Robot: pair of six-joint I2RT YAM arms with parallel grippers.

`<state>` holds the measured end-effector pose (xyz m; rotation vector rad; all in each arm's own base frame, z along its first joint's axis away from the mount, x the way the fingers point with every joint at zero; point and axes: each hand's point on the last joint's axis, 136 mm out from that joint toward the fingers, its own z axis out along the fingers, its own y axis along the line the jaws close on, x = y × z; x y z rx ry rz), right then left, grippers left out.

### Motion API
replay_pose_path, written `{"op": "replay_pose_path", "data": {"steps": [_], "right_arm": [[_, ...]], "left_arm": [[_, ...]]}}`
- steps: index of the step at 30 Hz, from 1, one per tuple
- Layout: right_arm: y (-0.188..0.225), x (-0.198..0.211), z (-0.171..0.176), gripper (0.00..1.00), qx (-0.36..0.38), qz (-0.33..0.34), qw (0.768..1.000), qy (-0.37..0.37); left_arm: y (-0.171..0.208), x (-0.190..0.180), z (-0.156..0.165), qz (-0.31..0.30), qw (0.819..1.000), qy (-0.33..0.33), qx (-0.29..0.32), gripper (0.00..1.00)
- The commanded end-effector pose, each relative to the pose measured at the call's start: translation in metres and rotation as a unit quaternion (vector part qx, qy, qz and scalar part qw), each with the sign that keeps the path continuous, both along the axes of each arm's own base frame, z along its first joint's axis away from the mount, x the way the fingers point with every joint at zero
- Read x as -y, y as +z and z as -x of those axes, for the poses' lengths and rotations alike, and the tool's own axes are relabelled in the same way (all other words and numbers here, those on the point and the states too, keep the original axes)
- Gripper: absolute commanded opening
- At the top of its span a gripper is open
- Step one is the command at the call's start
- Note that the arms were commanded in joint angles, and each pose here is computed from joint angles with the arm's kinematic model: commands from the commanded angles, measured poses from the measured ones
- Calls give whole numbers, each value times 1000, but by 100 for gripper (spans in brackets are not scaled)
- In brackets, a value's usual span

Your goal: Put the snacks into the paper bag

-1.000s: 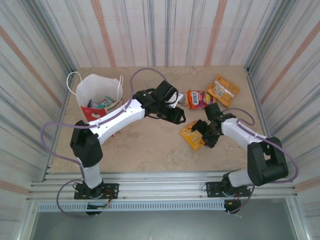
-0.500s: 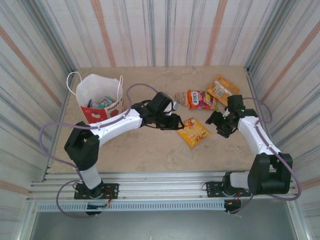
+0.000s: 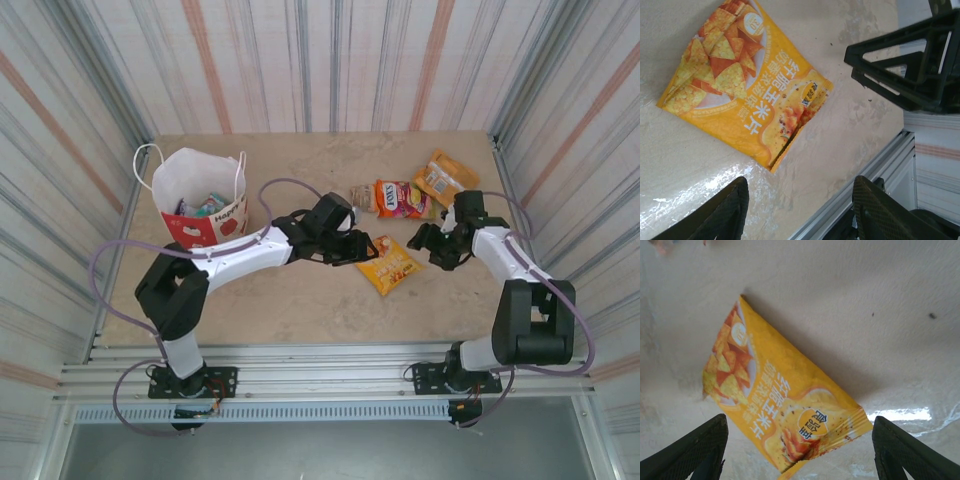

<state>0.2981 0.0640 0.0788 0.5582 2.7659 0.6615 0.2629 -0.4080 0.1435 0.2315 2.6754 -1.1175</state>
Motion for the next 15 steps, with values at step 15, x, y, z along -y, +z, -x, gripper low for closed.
{"op": "replay_pose_path", "data": {"steps": [15], "right_arm": [[13, -46, 66, 75, -20, -44, 997, 53]], "left_arm": [[-39, -2, 4, -7, 998, 35, -54, 56]]}}
